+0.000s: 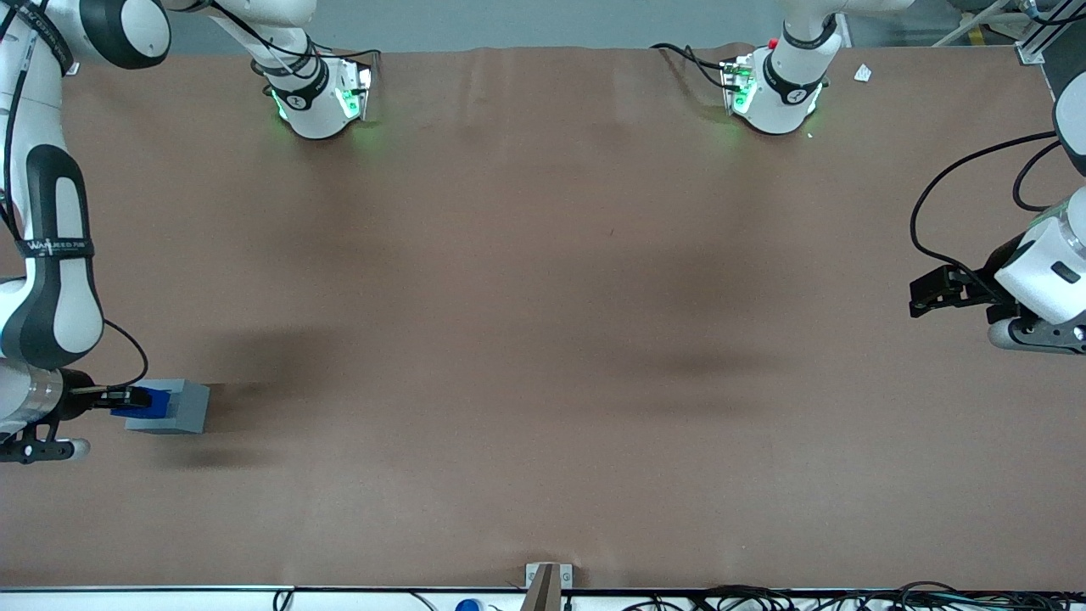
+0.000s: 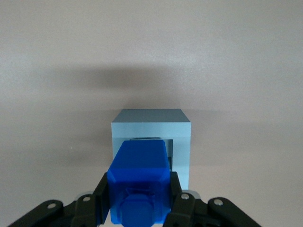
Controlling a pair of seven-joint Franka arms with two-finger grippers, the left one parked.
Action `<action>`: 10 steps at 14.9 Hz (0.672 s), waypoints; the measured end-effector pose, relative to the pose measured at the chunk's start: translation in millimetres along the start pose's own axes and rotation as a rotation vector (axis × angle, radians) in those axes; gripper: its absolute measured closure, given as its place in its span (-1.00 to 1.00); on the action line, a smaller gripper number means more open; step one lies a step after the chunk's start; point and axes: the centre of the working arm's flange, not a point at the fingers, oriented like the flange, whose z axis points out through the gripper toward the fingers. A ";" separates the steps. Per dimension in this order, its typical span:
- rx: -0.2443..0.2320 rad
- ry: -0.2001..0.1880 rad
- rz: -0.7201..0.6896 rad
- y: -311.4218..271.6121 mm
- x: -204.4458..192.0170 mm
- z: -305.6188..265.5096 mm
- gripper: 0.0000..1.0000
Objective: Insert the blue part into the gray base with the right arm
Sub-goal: 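Lower the blue block into the gray base's square opening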
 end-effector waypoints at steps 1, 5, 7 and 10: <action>0.001 -0.002 0.006 4.1 -1.4 1.1 -0.02; 0.012 -0.008 0.022 13.0 -5.1 5.3 -0.02; 0.036 -0.006 0.029 10.1 -4.6 7.5 -0.02; 0.047 -0.006 0.029 7.3 -4.0 10.4 -0.02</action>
